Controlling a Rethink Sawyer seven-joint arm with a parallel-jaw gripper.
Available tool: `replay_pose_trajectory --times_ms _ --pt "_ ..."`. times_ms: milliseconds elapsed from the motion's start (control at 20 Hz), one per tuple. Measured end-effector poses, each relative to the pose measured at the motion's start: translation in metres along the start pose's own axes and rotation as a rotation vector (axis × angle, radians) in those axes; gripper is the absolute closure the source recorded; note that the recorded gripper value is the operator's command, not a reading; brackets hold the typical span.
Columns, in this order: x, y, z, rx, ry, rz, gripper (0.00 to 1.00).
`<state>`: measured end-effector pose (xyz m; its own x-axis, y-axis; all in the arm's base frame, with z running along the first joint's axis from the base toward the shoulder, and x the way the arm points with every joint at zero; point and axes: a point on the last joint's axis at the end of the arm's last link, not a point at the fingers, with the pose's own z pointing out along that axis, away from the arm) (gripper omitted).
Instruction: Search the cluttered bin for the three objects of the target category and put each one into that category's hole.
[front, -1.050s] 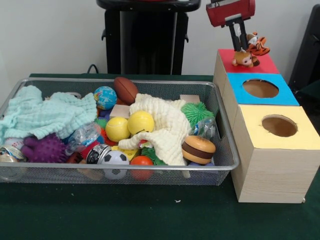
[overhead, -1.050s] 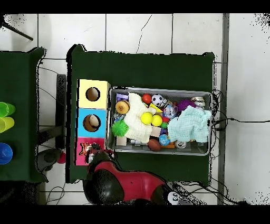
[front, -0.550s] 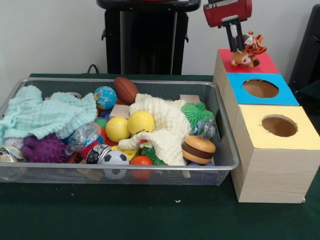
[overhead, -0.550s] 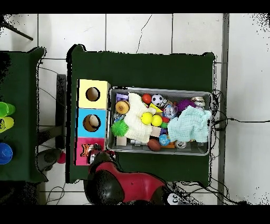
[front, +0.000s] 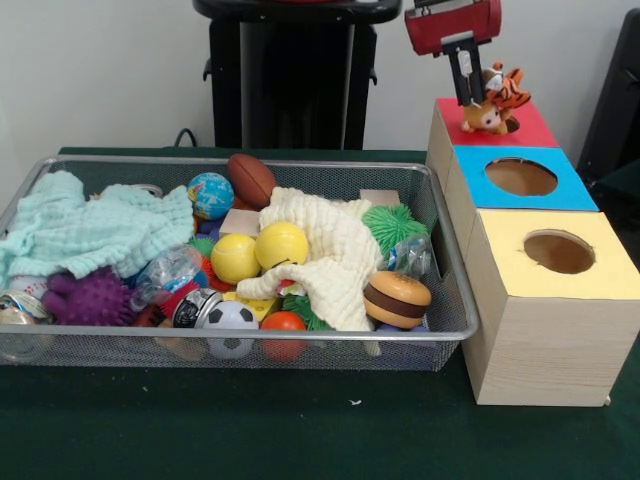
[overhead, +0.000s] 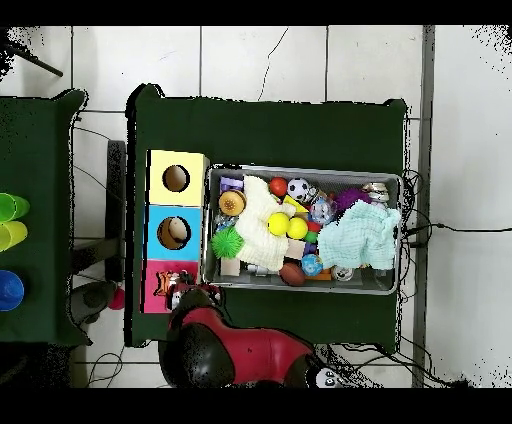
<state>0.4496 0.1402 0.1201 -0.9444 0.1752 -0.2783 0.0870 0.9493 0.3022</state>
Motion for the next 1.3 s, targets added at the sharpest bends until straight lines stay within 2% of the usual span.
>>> replay_pose_trajectory --times_ms 600,1100,1150,1300 --pt "-0.013 -0.002 -0.001 0.007 -0.1 0.003 1.0" --pt "-0.013 -0.003 -0.001 0.01 -0.105 0.005 1.0" --pt "-0.013 -0.003 -0.001 0.01 -0.105 0.005 0.0" --pt "-0.013 -0.004 -0.001 0.01 -0.105 0.005 0.0"
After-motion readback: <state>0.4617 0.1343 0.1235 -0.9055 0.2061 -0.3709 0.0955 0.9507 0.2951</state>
